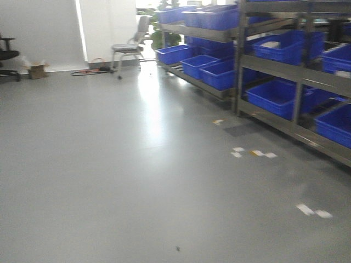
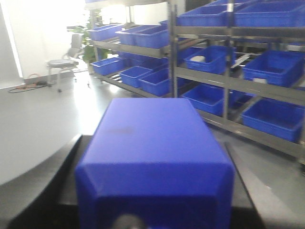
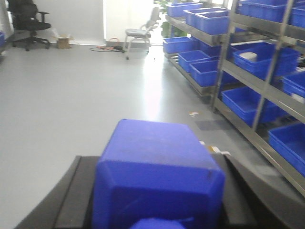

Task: Pick and sort blue part to right shelf
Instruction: 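Drive the base up to the shelf of open blue bins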

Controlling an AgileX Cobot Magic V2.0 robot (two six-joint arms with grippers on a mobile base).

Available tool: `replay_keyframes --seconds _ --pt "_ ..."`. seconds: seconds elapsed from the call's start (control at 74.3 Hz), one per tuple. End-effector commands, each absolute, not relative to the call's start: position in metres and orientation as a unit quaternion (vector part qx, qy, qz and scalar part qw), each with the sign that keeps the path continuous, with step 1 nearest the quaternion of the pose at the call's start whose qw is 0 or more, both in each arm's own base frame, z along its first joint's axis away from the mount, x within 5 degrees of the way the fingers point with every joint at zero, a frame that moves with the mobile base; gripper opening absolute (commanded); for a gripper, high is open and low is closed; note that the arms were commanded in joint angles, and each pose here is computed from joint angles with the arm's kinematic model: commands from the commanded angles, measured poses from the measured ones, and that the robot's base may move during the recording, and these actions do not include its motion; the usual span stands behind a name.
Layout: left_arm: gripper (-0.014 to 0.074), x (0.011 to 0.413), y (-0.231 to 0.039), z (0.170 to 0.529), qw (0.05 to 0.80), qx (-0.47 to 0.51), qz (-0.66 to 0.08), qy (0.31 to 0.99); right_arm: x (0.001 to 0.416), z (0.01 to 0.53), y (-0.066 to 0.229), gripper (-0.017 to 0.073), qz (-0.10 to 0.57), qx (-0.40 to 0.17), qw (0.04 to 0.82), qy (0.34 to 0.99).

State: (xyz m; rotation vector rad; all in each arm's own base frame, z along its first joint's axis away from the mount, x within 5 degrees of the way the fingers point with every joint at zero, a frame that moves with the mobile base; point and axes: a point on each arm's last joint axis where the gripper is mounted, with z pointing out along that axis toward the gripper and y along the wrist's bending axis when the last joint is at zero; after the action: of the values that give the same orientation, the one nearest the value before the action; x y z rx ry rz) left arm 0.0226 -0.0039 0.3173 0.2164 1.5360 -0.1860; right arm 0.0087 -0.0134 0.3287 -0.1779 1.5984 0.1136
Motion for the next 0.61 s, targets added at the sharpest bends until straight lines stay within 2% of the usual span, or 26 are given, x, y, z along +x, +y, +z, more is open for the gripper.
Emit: replay_keyframes --seconds 0.0,0.592 --pt "0.0314 0.0209 -0.0039 0.3335 0.743 0.096 -0.091 0.656 0.0077 0.3449 -0.0129 0.0336 0.048 -0.086 0.729 0.677" --pt "0.0314 0.0209 -0.0039 0.3335 0.743 0.096 -0.091 0.656 0.0077 0.3449 -0.0129 0.0336 0.048 -0.086 0.729 0.677"
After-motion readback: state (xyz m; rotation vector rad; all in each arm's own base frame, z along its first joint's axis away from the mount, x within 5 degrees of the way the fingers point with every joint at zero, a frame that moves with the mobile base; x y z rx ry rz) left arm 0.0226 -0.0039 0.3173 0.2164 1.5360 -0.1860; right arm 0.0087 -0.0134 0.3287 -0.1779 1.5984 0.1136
